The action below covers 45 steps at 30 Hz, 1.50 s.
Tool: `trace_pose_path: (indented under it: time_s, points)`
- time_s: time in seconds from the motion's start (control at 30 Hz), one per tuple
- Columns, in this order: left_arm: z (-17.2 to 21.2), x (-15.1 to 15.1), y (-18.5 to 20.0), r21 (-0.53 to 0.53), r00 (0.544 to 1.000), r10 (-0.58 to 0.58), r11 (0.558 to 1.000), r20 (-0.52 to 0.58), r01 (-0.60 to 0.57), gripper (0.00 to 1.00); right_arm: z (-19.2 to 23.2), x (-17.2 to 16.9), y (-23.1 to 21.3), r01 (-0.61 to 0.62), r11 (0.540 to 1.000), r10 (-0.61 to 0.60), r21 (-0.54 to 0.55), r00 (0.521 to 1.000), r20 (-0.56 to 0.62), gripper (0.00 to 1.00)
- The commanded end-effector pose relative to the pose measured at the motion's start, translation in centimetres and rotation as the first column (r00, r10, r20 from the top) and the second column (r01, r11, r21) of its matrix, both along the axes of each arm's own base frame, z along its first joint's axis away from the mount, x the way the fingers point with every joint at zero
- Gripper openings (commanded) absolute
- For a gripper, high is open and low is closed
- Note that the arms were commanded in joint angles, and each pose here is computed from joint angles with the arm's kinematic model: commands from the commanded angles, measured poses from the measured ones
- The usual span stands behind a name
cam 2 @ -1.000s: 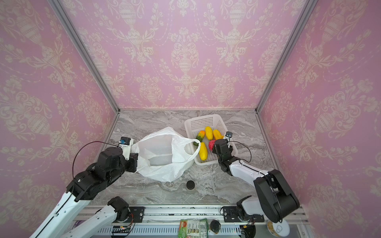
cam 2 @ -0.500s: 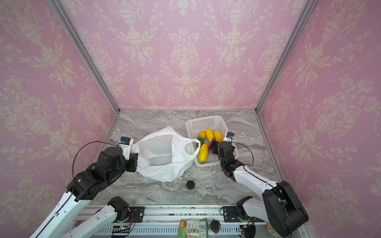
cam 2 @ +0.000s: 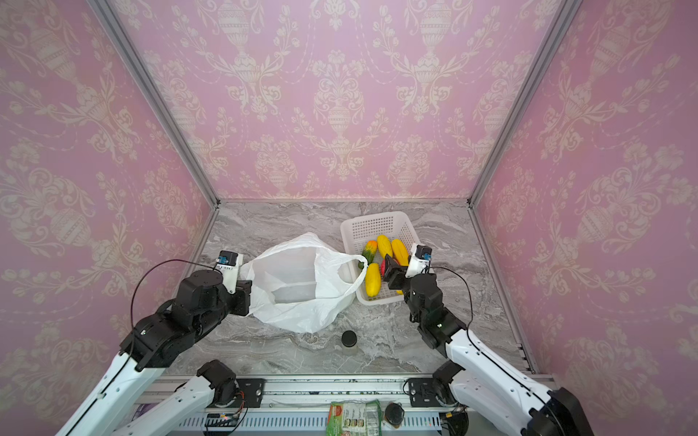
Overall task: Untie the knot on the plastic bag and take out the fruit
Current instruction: 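Carry the yellow round fruit over the white basket and release it, then move the right gripper back into the bag toward the orange-yellow fruit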
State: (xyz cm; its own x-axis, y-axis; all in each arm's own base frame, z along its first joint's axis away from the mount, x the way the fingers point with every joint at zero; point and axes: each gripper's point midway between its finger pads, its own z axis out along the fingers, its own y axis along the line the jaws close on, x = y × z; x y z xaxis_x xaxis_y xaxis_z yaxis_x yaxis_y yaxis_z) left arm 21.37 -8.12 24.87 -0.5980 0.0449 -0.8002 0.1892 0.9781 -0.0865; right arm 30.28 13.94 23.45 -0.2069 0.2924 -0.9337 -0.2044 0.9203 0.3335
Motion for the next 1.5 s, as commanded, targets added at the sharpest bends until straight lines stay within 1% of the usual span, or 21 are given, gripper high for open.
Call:
trace_pose_path:
  time_s: [0.0, 0.1, 0.17, 0.27, 0.3, 0.33, 0.4, 0.47, 0.53, 0.6, 0.67, 0.77, 0.83, 0.87, 0.93, 1.0, 1.07, 1.2, 1.33, 1.47]
  points:
    - [-0.3, -0.2, 0.3, 0.019, 1.0, -0.006, 1.0, 0.0, 0.006, 0.0, 4.3, -2.4, 7.3, -0.265, 0.961, 0.272, -0.078, 0.956, 0.108, 0.72]
    - [-0.3, -0.1, 0.2, 0.02, 1.0, -0.008, 1.0, 0.0, 0.008, 0.0, 4.7, -3.9, 14.2, -0.43, 0.892, 0.442, -0.138, 0.894, 0.074, 0.71]
    - [-0.6, 0.0, -0.1, 0.023, 1.0, -0.019, 1.0, -0.018, 0.019, 0.0, 3.5, -5.1, 19.4, -0.537, 0.826, 0.55, -0.169, 0.834, 0.036, 0.7]
    - [-0.6, 0.3, -0.2, 0.036, 0.999, -0.022, 0.999, -0.034, 0.023, 0.0, 0.6, -6.3, 25.5, -0.624, 0.756, 0.631, -0.196, 0.775, -0.032, 0.7]
    - [-0.4, 0.3, -0.2, 0.036, 0.999, -0.019, 0.999, -0.034, 0.021, 0.0, -0.7, -6.1, 26.9, -0.635, 0.749, 0.635, -0.19, 0.769, -0.067, 0.7]
    - [-0.1, 0.4, -0.2, 0.033, 0.999, -0.016, 0.999, -0.03, 0.017, 0.0, -2.4, -5.5, 28.2, -0.636, 0.752, 0.625, -0.176, 0.772, -0.116, 0.7]
    - [0.8, 0.3, 0.0, 0.02, 1.0, -0.005, 1.0, -0.012, 0.005, 0.0, -6.1, -3.5, 29.3, -0.597, 0.782, 0.556, -0.176, 0.798, -0.234, 0.67]
    - [2.0, 0.1, 0.2, -0.016, 1.0, 0.018, 1.0, 0.014, -0.018, 0.0, -9.4, -0.8, 28.6, -0.497, 0.841, 0.412, -0.211, 0.844, -0.345, 0.63]
    - [2.9, -0.2, 0.0, -0.078, 0.999, 0.022, 0.997, 0.034, -0.02, 0.0, -11.4, 0.8, 27.4, -0.433, 0.879, 0.335, -0.2, 0.859, -0.388, 0.62]
    - [3.1, -0.3, -0.7, -0.158, 0.999, 0.024, 0.987, 0.042, -0.017, 0.0, -12.6, 1.8, 25.9, -0.385, 0.907, 0.296, -0.17, 0.87, -0.393, 0.62]
    - [2.5, -0.2, -1.7, -0.242, 0.999, 0.015, 0.97, 0.032, -0.007, 0.0, -13.1, 2.9, 24.3, -0.323, 0.931, 0.239, -0.167, 0.89, -0.387, 0.62]
    - [0.6, 0.5, -3.7, -0.353, 1.0, -0.009, 0.935, -0.001, 0.008, 0.0, -13.6, 4.0, 22.8, -0.265, 0.945, 0.17, -0.193, 0.898, -0.405, 0.64]
    - [-0.9, 1.2, -4.6, -0.4, 1.0, -0.01, 0.916, -0.017, 0.002, 0.0, -13.6, 4.4, 21.9, -0.226, 0.952, 0.128, -0.209, 0.908, -0.4, 0.66]
    - [-2.2, 1.6, -4.9, -0.412, 0.999, -0.005, 0.911, -0.033, -0.009, 0.0, -13.5, 4.5, 21.5, -0.205, 0.955, 0.107, -0.216, 0.913, -0.394, 0.68]
    - [-3.9, 2.1, -5.4, -0.421, 0.999, -0.004, 0.907, -0.054, -0.019, 0.0, -13.2, 4.8, 21.0, -0.172, 0.957, 0.071, -0.234, 0.92, -0.385, 0.71]
    - [-5.4, 2.4, -5.5, -0.415, 0.997, 0.005, 0.909, -0.079, -0.038, 0.0, -13.4, 5.1, 20.4, -0.138, 0.956, 0.03, -0.259, 0.923, -0.383, 0.76]
    - [-6.6, 2.5, -5.3, -0.399, 0.996, 0.02, 0.915, -0.092, -0.055, 0.0, -14.1, 5.7, 20.9, -0.148, 0.952, 0.027, -0.269, 0.913, -0.407, 0.8]
    - [-7.1, 2.0, -3.9, -0.361, 0.995, 0.063, 0.929, -0.071, -0.084, 0.0, -16.3, 7.6, 24.2, -0.225, 0.941, 0.081, -0.252, 0.874, -0.48, 0.8]
    - [-6.0, 1.0, -1.7, -0.33, 0.992, 0.123, 0.936, -0.01, -0.119, 0.0, -17.1, 10.2, 29.1, -0.313, 0.922, 0.16, -0.227, 0.843, -0.513, 0.79]
    - [-4.1, -0.1, 0.6, -0.326, 0.979, 0.192, 0.932, 0.069, -0.159, 0.0, -16.4, 12.3, 34.1, -0.393, 0.899, 0.249, -0.193, 0.821, -0.513, 0.78]
